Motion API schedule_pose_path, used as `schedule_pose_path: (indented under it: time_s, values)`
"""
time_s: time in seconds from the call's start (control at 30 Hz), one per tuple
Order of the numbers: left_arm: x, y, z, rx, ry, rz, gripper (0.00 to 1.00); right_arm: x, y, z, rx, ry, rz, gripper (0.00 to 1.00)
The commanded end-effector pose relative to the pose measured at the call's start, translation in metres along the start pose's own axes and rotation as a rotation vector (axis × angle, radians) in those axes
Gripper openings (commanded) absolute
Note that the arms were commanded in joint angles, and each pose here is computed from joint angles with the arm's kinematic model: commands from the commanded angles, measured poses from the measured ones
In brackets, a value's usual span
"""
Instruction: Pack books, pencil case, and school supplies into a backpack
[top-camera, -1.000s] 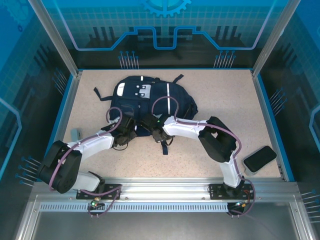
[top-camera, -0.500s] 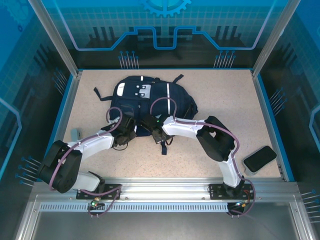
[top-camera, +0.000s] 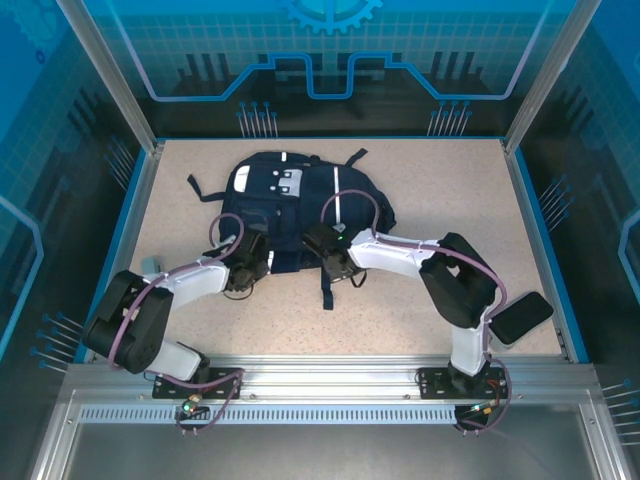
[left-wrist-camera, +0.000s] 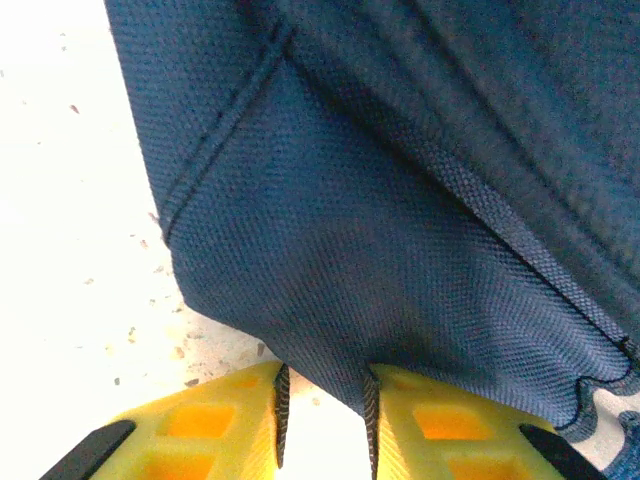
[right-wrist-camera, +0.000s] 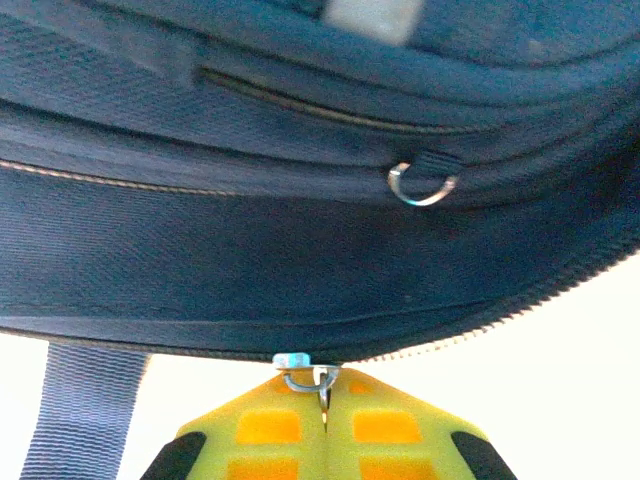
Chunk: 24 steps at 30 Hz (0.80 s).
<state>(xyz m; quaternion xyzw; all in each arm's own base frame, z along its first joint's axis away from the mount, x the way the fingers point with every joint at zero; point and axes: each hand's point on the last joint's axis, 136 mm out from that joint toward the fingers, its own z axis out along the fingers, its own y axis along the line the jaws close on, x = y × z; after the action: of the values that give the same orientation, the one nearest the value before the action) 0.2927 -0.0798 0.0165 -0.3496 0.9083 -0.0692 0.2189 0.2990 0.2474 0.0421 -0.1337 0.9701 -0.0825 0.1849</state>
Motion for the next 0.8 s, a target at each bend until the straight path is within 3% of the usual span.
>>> schedule_pose_path:
  time_s: [0.0,0.17,0.3,0.4,0.6,0.77]
  values:
    - [-0.008,0.016,0.005,-0.054,-0.018,0.005,0.28,0.004,-0.033,-0.001,0.071,0.010,0.009,0.02]
    - [-0.011,0.014,0.003,-0.039,-0.014,0.020,0.28,-0.004,-0.071,0.002,0.121,0.009,0.050,0.02]
    - [-0.013,0.004,-0.003,0.006,-0.002,0.035,0.29,-0.011,-0.077,-0.002,0.073,0.003,0.043,0.00]
    - [-0.016,-0.001,-0.014,0.041,-0.009,0.024,0.36,-0.014,-0.051,-0.009,-0.068,0.000,0.004,0.00]
    - [-0.031,0.006,-0.045,0.065,-0.065,-0.021,0.62,-0.030,0.034,-0.044,-0.454,-0.046,-0.088,0.00]
    - [-0.036,0.006,-0.074,0.151,-0.082,-0.081,0.71,-0.050,0.087,-0.071,-0.642,-0.080,-0.133,0.00]
